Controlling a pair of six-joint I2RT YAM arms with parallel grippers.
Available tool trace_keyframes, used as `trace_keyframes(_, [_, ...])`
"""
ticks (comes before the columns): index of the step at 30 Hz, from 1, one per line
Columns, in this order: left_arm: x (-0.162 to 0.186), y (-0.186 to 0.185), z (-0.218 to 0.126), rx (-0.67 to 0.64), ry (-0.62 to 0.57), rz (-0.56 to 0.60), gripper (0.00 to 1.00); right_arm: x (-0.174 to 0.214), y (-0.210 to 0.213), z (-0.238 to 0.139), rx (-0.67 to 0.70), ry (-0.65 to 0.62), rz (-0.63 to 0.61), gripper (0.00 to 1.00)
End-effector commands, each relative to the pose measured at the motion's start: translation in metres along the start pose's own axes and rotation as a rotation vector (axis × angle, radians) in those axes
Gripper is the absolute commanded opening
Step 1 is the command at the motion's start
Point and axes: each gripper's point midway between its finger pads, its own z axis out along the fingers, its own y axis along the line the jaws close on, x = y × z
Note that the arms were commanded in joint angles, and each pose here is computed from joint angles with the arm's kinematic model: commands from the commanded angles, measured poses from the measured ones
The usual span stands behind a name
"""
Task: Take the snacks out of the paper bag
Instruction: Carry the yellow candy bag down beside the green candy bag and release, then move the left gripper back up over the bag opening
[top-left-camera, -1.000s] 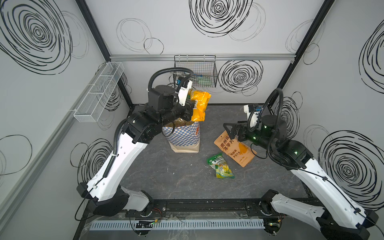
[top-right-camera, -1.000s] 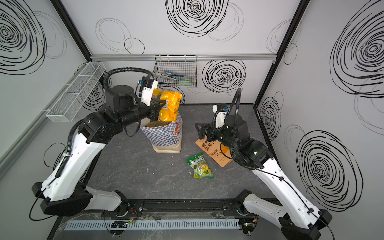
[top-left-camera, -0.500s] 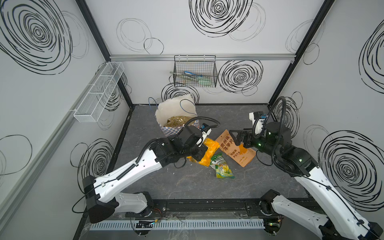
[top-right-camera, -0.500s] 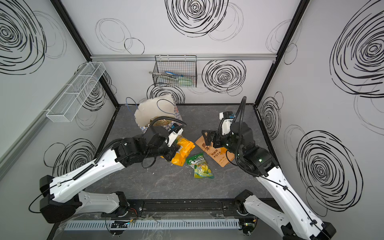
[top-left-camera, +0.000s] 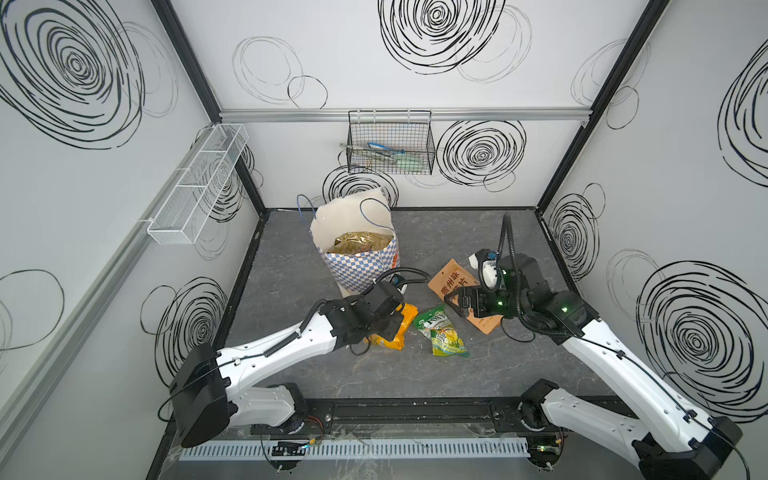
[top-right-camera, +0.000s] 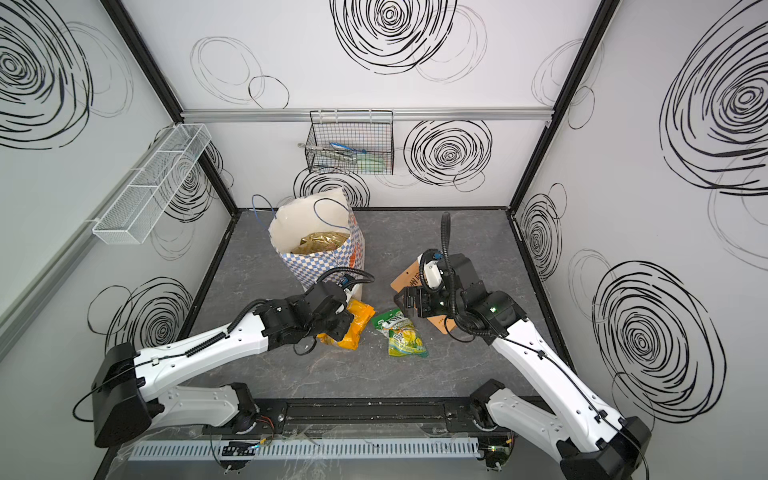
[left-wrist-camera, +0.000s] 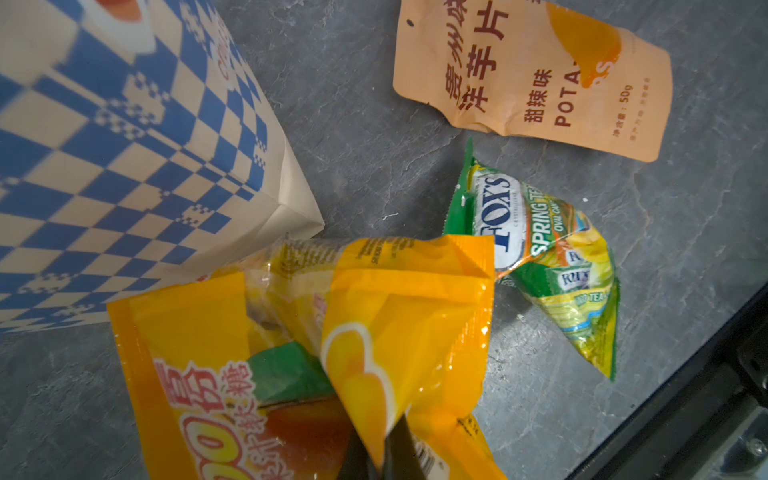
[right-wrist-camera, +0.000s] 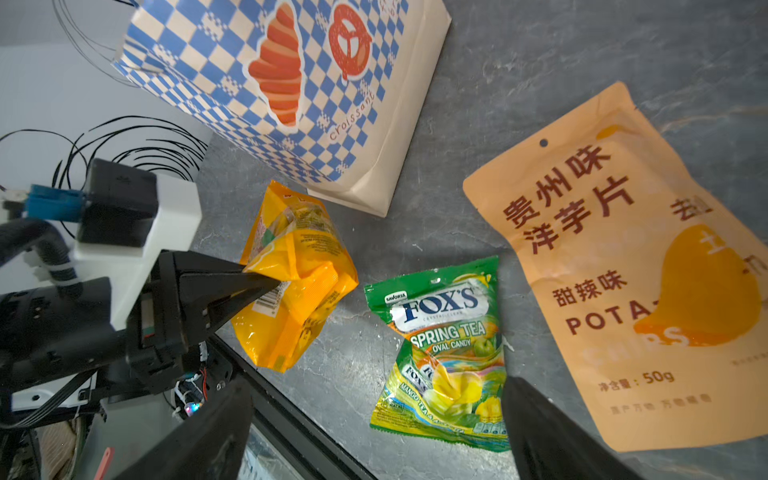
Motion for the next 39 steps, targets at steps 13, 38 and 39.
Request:
trace_keyframes(13, [-0.004,-0.003,0.044,0.065,-0.076,-0.087,0.16,0.017,0.001,0.015,-0.049,0.052,0.055,0.97])
trace_keyframes(38, [-0.181,0.03,-0.139,0.027,-0.556,-0.133,0.76,-0.022,0.068,-0.006,-0.136,-0.097,-0.092,0.97])
trace_keyframes(39, [-0.189,0.036,-0.146,0.015,-0.577,-0.135,0.76,-0.021,0.069,-0.004,-0.137,-0.092,-0.088,0.97])
